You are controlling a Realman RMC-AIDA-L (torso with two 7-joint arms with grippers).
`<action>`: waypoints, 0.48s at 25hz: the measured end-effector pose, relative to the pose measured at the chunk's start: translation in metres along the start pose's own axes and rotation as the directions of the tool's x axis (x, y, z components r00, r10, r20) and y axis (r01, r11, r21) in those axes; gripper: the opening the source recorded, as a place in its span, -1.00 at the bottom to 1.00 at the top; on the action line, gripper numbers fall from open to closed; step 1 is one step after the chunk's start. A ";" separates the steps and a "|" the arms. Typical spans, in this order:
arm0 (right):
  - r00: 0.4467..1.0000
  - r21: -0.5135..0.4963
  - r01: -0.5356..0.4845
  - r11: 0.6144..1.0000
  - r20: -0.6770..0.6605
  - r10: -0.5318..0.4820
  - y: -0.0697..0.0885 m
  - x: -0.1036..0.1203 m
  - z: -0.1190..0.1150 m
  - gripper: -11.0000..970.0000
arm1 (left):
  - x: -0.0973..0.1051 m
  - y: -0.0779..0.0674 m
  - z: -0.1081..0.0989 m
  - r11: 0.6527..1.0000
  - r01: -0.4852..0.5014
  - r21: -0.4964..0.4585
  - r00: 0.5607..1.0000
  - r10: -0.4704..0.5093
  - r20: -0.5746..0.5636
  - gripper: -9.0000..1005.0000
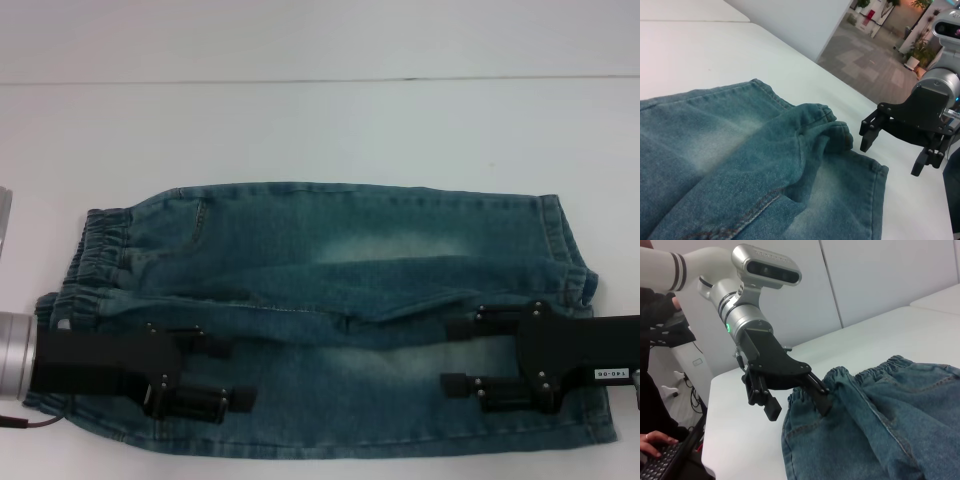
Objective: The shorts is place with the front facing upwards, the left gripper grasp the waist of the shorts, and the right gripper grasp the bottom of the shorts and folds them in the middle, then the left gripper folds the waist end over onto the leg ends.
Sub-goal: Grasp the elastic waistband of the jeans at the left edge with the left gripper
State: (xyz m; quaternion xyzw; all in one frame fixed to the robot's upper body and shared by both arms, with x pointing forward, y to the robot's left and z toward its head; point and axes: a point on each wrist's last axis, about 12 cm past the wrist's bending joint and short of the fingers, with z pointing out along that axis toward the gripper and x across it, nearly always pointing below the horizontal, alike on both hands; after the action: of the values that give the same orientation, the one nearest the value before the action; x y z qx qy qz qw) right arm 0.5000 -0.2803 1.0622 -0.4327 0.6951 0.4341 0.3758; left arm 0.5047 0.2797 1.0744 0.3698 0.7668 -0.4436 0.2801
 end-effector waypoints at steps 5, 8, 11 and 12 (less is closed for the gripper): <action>1.000 -0.002 0.002 1.000 -0.002 -0.002 0.000 0.000 0.000 0.51 | 0.000 0.000 0.000 1.000 0.000 0.000 1.000 0.000 0.000 0.79; 1.000 -0.002 0.003 1.000 -0.002 -0.003 0.000 0.000 0.000 0.51 | 0.000 0.000 0.000 1.000 0.000 0.001 1.000 0.000 -0.001 0.79; 1.000 -0.003 0.004 1.000 -0.002 -0.004 0.000 -0.001 0.001 0.51 | 0.000 0.000 0.000 1.000 0.000 0.001 1.000 0.000 0.000 0.79; 1.000 -0.003 0.004 1.000 -0.002 -0.004 0.000 -0.001 0.001 0.51 | 0.000 0.000 0.000 1.000 0.000 0.001 1.000 0.000 0.000 0.79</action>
State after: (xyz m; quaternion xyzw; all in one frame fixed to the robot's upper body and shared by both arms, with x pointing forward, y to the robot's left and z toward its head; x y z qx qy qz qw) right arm 0.5006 -0.2796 1.0624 -0.4351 0.6941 0.4337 0.3752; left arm 0.5047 0.2794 1.0743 0.3700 0.7667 -0.4438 0.2799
